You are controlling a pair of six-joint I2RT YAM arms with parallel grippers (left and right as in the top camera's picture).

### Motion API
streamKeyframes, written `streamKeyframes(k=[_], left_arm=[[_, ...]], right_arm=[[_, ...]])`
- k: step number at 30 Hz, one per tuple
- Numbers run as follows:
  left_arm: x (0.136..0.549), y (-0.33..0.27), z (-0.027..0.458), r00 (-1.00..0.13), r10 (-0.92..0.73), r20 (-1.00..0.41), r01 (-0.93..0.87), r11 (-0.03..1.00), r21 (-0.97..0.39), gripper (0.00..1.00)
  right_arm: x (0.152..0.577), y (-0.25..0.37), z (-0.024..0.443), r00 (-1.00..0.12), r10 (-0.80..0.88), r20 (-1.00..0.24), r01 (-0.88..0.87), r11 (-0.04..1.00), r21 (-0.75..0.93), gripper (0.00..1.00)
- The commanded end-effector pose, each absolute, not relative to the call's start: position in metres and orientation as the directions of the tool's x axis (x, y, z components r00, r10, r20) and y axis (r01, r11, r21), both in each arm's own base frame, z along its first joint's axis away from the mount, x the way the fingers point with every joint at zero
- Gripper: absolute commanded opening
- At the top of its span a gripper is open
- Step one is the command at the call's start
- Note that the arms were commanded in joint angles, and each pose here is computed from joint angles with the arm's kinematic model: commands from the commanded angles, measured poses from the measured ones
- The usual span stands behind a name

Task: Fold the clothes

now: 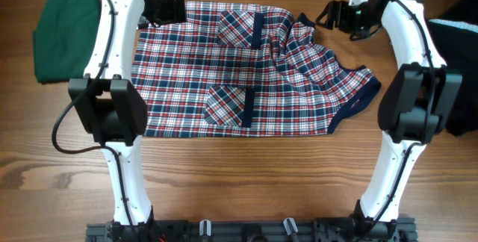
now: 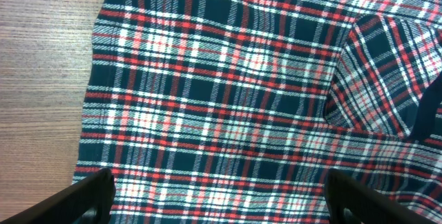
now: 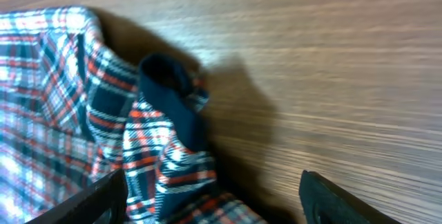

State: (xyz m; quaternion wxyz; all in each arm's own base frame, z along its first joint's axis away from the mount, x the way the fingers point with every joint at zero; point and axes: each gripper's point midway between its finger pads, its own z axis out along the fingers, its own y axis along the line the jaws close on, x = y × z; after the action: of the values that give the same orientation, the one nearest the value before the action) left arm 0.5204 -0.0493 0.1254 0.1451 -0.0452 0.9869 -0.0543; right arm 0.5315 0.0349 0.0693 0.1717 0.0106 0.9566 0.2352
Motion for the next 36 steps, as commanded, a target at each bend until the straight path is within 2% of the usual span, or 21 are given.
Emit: streamKeyframes(k=[1, 7, 16, 25, 29, 36], left_arm=[[0.52, -0.049, 0.116, -0.961, -0.081, -0.265, -0.054, 0.993, -0.108, 0.96], [0.517, -0.049, 0.115, -0.964, -0.081, -0.254, -0.055, 0.993, -0.107, 0.96], [0.514, -0.049, 0.114, -0.967, -0.08, -0.24, -0.056, 0.993, -0.105, 0.96], [0.514, -0.049, 0.114, -0.967, -0.08, -0.241, -0.056, 0.993, -0.105, 0.96], [0.514, -0.049, 0.114, -0.967, -0.081, -0.24, -0.057, 0.993, -0.105, 0.96], [0.514, -0.049, 0.114, -0.967, -0.079, -0.24, -0.055, 0.993, -0.105, 0.96]], right_arm=[[0.524, 0.052, 0.043, -0.963, 0.089, -0.255, -0.072, 0.826, 0.559, 0.78], [0.523, 0.051, 0.019, -0.971, 0.094, -0.218, -0.047, 0.824, 0.564, 0.72], [0.536, 0.021, 0.02, -0.953, 0.189, -0.237, 0.025, 0.829, 0.559, 0.66], [0.528, -0.038, 0.021, -0.947, 0.182, -0.263, 0.106, 0.954, 0.279, 0.64], [0.52, -0.03, 0.018, -0.961, 0.15, -0.23, 0.094, 0.967, 0.238, 0.64], [0.505, 0.028, 0.014, -0.984, 0.012, -0.176, -0.032, 0.969, 0.246, 0.65]])
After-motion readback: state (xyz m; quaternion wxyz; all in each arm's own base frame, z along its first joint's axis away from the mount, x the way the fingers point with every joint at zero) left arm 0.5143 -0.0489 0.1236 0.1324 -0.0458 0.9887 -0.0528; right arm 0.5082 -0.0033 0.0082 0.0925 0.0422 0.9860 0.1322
